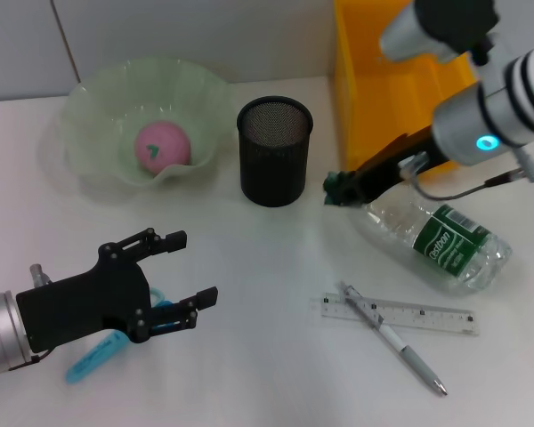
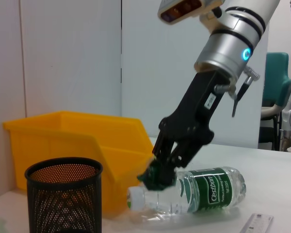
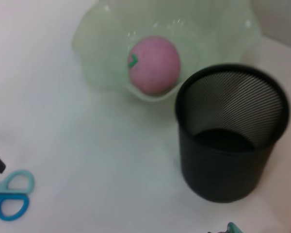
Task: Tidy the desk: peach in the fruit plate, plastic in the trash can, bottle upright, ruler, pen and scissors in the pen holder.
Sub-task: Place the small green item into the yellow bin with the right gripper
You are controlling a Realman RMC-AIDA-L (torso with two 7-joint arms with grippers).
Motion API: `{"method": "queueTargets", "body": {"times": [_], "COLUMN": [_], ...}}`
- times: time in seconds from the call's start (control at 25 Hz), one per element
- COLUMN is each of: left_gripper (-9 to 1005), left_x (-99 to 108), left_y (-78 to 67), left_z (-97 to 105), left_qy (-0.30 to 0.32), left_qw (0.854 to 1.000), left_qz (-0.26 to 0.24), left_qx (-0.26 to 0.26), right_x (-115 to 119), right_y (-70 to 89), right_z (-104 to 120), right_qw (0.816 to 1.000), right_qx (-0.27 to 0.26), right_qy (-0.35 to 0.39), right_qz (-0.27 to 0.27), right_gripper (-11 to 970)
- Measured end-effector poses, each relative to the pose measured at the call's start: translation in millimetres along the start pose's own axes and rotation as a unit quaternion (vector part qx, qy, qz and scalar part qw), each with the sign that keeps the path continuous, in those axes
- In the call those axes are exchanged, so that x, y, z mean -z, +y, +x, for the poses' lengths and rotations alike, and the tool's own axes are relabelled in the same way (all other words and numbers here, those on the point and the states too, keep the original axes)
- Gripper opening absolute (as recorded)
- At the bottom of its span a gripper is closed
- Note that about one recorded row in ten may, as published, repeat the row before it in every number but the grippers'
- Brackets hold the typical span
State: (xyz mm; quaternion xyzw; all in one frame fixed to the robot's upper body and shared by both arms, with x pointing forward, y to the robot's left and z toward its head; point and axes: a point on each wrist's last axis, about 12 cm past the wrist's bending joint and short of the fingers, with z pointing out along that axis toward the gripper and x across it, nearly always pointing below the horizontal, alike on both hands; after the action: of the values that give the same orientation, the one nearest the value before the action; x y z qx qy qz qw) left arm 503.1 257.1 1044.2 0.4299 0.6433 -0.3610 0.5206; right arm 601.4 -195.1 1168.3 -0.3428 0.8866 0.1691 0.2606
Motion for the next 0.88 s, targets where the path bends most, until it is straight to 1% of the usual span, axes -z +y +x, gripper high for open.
{"method": "queueTargets", "body": {"times": [0.12, 0.24, 0.36, 0.52, 0.68, 0.88], "left_gripper": [837, 837, 837, 836, 836, 836], "left_x": [0.0, -0.2, -0.3, -0.5, -0.9, -1.5], "left_y": [0.1, 0.4, 0.5, 0.5, 0.8, 0.7], "left_z": [-0.1, -0.5, -0.7, -1.6, -2.7, -3.2], "left_qy": [0.000, 0.000, 0.000, -0.002, -0.004, -0.004], "left_qw": [1.000, 1.000, 1.000, 1.000, 1.000, 1.000], "left_qz": [0.000, 0.000, 0.000, 0.002, 0.004, 0.006], "left_qx": [0.000, -0.001, -0.002, -0.003, -0.004, -0.003], "right_x": [17.2, 38.8, 60.8, 81.7, 91.2, 90.3], "right_y": [-7.2, -19.1, -33.0, -50.1, -60.3, -63.7], "right_z": [0.2, 3.4, 8.7, 14.1, 13.6, 10.3], "right_qw": [1.000, 0.997, 0.992, 0.983, 0.976, 0.972], "right_qx": [-0.010, -0.031, -0.056, -0.079, -0.074, -0.066], "right_qy": [-0.023, -0.056, -0.091, -0.129, -0.157, -0.168], "right_qz": [0.015, 0.038, 0.068, 0.104, 0.135, 0.149], "right_gripper": [252, 260, 268, 279, 290, 304]}}
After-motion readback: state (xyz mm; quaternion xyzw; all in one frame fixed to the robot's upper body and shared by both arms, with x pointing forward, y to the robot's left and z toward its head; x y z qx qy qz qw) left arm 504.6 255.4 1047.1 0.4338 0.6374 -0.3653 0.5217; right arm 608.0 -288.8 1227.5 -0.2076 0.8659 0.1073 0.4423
